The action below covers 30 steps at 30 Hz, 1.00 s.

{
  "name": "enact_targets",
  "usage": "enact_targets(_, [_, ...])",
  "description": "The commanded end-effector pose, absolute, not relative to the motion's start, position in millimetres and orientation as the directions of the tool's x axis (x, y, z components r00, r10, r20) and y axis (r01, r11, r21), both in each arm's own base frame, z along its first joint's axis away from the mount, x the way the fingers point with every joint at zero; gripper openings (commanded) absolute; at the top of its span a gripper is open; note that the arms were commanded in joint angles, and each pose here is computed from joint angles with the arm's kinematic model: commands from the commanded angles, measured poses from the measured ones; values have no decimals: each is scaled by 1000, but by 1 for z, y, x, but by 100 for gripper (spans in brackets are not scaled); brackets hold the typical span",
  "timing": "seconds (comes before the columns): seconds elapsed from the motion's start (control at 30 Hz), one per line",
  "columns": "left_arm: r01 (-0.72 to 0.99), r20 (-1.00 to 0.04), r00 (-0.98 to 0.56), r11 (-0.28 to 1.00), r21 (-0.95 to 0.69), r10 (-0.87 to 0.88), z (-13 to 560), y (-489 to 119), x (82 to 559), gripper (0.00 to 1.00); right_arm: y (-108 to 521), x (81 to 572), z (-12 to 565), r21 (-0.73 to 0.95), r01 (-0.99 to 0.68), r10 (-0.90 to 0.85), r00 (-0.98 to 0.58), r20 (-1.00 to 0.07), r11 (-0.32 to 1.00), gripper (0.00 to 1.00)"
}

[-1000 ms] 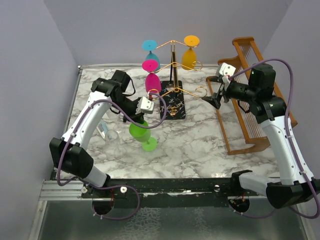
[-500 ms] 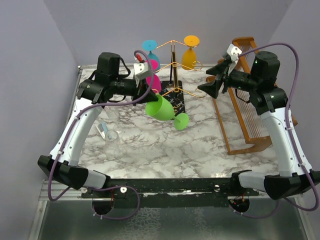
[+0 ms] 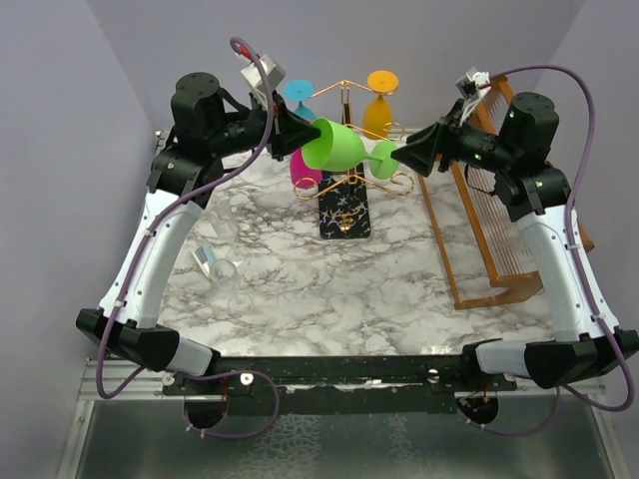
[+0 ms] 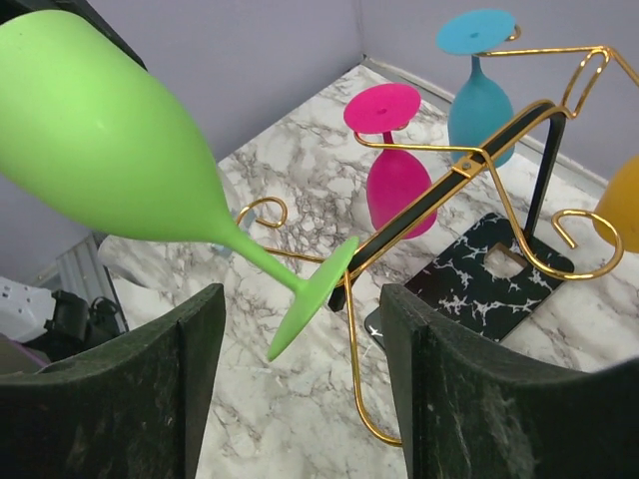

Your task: Place the wine glass upside down on the wine glass rack

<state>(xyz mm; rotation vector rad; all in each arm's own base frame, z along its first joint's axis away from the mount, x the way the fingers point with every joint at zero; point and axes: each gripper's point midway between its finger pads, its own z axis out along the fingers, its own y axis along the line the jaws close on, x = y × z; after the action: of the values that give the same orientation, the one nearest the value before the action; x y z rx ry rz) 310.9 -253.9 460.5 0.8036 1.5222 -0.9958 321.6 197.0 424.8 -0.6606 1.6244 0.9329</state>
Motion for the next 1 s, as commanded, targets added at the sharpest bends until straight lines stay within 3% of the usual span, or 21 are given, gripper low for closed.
enact_targets(0.0, [851,-974,-166,477,-219,-151,492,-256,333,0,189,329,436,316,-736,128,-301,-945,598,60])
enact_targets(0.47, [851,-971,-149,476,-222,-186,502,-260,345,0,189,349,412,403,-655,174,-387,-906,639,31])
enact_targets(0.97, [858,-972,-152,464,-221,-180,496,-267,348,0,196,357,408,461,-648,212,-427,-879,607,19])
